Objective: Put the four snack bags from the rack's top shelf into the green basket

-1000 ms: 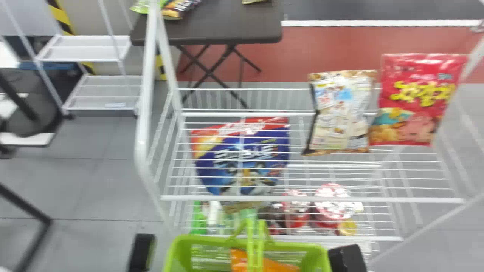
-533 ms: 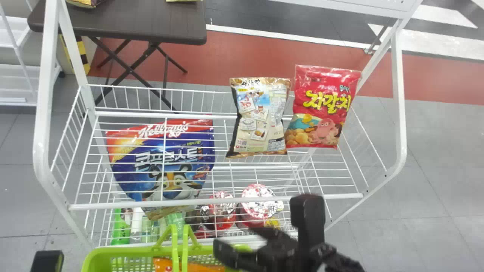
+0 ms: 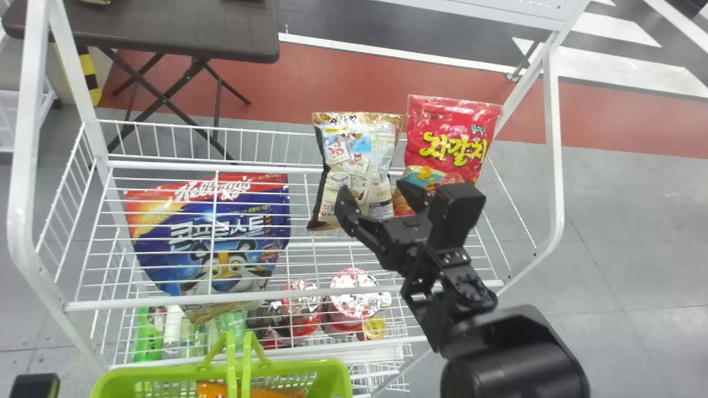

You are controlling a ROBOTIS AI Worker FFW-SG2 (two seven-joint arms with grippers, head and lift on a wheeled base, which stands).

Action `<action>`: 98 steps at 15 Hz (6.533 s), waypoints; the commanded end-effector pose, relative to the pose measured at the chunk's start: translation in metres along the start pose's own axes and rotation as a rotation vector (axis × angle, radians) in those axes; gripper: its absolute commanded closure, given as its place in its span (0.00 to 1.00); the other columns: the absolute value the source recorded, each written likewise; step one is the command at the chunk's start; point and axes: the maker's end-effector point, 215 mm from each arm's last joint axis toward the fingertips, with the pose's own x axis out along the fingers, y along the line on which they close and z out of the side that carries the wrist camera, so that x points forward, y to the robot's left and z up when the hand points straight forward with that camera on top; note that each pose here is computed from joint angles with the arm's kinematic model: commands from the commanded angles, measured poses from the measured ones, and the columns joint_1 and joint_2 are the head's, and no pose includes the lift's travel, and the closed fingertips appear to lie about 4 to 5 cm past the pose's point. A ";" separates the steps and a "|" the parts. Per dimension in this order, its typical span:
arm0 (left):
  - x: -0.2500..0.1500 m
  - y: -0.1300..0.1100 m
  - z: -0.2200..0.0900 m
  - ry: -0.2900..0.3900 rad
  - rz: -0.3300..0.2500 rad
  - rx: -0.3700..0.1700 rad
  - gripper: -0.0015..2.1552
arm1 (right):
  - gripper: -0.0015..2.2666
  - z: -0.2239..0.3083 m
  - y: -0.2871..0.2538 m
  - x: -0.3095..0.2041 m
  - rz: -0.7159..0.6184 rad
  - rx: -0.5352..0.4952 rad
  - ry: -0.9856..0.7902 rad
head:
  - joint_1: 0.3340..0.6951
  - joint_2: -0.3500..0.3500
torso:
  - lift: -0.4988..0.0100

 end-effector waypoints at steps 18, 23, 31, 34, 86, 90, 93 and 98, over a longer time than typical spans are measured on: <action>-0.003 0.006 0.010 -0.015 0.012 0.002 1.00 | 0.99 0.025 0.038 -0.100 0.212 0.051 0.078 | 1.00 0.11 | 0.98; -0.003 0.008 0.013 -0.021 0.013 0.007 1.00 | 0.99 -0.070 0.045 -0.195 0.286 0.203 0.519 | 1.00 0.01 | 0.98; 0.006 0.006 0.009 0.001 0.016 0.018 1.00 | 0.98 -0.160 0.158 -0.280 0.561 0.439 0.881 | 1.00 0.00 | 0.98; 0.008 0.004 0.008 0.006 0.010 0.022 1.00 | 0.98 -0.151 0.204 -0.268 0.663 0.393 0.813 | 1.00 0.09 | 0.98; 0.008 0.007 0.009 0.009 0.031 0.027 1.00 | 0.96 0.062 -0.114 -0.084 -0.022 0.091 -0.078 | 1.00 0.00 | 0.98; 0.006 0.008 0.011 0.002 0.036 0.031 1.00 | 0.96 0.032 -0.053 -0.146 0.178 0.296 0.097 | 1.00 0.00 | 0.98; 0.008 0.007 0.011 0.004 0.036 0.035 1.00 | 0.95 -0.009 -0.005 -0.187 0.337 0.487 0.251 | 1.00 0.00 | 0.98; 0.010 0.006 0.013 0.005 0.035 0.045 1.00 | 0.96 -0.092 0.034 -0.226 0.408 0.652 0.501 | 1.00 0.00 | 0.98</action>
